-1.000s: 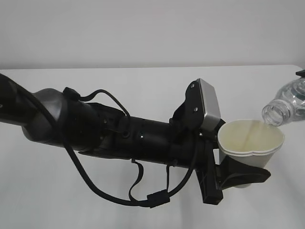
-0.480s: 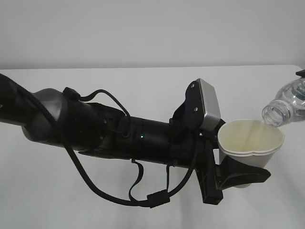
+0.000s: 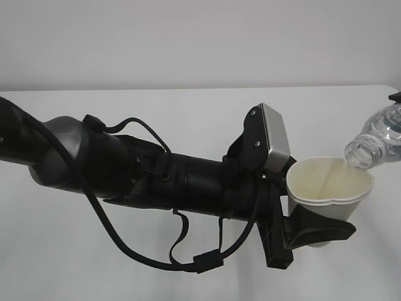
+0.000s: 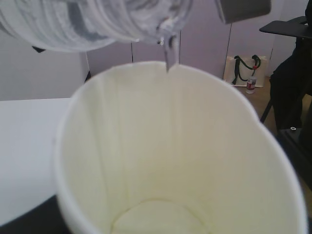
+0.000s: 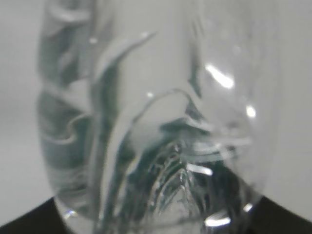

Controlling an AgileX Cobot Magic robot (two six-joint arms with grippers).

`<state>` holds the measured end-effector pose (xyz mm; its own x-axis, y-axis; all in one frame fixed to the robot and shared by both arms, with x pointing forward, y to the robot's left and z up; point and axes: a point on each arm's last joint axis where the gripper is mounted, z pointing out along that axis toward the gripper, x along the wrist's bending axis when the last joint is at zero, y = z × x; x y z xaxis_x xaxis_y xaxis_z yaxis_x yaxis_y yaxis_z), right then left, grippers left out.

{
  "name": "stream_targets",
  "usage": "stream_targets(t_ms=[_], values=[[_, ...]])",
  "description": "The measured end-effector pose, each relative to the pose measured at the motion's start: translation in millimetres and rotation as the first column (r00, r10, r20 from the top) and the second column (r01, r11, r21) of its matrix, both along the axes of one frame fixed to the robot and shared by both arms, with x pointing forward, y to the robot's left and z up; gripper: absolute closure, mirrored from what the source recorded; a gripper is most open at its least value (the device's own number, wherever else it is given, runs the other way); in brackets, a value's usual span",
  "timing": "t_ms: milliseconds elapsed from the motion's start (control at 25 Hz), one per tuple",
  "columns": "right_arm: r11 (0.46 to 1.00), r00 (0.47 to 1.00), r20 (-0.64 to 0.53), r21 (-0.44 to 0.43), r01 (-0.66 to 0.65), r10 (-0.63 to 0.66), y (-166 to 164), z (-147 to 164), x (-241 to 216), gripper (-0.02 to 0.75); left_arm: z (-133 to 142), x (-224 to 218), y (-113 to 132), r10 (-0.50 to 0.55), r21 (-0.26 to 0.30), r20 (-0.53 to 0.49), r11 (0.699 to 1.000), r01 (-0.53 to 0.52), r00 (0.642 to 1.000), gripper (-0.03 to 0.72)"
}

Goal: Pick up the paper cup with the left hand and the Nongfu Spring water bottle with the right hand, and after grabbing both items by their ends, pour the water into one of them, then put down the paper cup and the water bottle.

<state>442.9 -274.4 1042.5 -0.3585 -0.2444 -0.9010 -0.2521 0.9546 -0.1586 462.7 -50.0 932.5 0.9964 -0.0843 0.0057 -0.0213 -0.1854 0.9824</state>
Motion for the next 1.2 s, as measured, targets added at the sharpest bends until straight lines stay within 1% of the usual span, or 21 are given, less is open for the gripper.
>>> stream_targets(t_ms=[1200], values=[[1.000, 1.000, 0.000, -0.004, -0.002, 0.002, 0.0, 0.0, 0.0, 0.337, 0.0, 0.0, 0.0, 0.000, 0.000, 0.000, 1.000, 0.000, 1.000, 0.258]])
